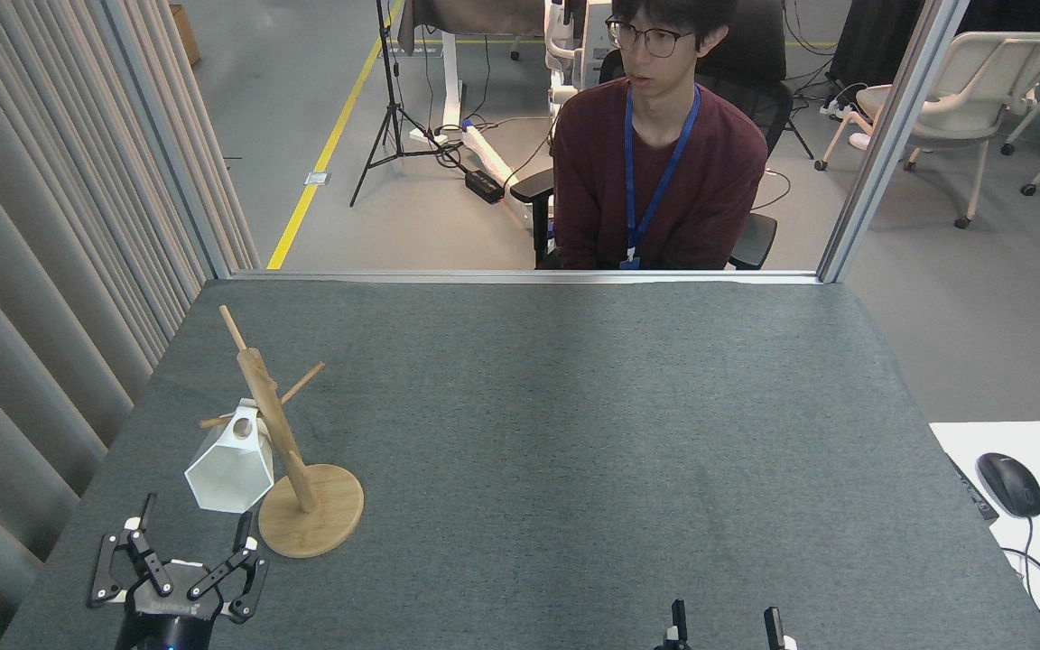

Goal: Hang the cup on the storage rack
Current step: 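Open the left gripper and lower it away from the hanging cup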

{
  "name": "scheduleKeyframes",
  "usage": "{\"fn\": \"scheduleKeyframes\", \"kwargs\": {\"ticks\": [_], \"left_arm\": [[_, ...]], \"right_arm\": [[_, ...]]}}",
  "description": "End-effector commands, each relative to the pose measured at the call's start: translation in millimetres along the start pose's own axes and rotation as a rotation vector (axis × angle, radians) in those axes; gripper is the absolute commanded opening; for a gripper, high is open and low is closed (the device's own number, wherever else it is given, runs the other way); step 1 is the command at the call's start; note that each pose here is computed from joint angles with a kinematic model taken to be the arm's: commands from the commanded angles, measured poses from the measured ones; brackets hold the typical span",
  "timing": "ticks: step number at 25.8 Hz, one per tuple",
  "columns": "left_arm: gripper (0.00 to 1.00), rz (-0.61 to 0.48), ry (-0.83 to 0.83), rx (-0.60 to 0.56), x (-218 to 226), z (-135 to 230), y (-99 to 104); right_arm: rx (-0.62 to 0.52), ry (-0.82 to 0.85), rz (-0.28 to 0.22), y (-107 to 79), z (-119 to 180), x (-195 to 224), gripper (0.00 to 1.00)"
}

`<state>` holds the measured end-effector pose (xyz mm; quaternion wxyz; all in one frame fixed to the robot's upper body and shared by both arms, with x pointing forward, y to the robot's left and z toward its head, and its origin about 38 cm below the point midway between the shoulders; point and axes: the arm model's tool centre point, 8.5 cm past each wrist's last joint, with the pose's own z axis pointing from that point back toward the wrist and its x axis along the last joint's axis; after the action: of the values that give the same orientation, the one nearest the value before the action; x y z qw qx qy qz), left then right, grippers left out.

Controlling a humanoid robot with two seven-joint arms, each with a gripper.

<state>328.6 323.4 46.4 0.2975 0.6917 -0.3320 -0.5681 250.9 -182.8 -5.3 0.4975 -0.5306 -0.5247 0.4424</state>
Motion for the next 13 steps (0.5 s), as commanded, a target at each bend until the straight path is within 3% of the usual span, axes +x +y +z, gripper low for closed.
{"fn": "scheduleKeyframes", "kwargs": {"ticks": [1, 3, 6, 9, 13], "left_arm": [[0.99, 0.048, 0.035, -0.010, -15, 26, -2], [0.99, 0.140, 0.079, 0.052, -37, 35, 14], [0.99, 0.409, -0.018, 0.118, -41, 51, 27], [0.99, 0.479, -0.191, 0.072, -29, 65, 22], [0.99, 0.531, -0.265, 0.067, -21, 75, 21]], "right_arm": [[0.001, -0.001, 0.004, 0.2, 1, -2, 0.99], [0.003, -0.001, 0.003, -0.3, 4, -2, 0.99], [0.009, -0.001, 0.003, -0.5, 10, -3, 1.00], [0.002, -0.010, 0.002, -3.0, 17, -5, 0.99], [0.001, -0.013, 0.013, -4.4, 26, -9, 1.00]]}}
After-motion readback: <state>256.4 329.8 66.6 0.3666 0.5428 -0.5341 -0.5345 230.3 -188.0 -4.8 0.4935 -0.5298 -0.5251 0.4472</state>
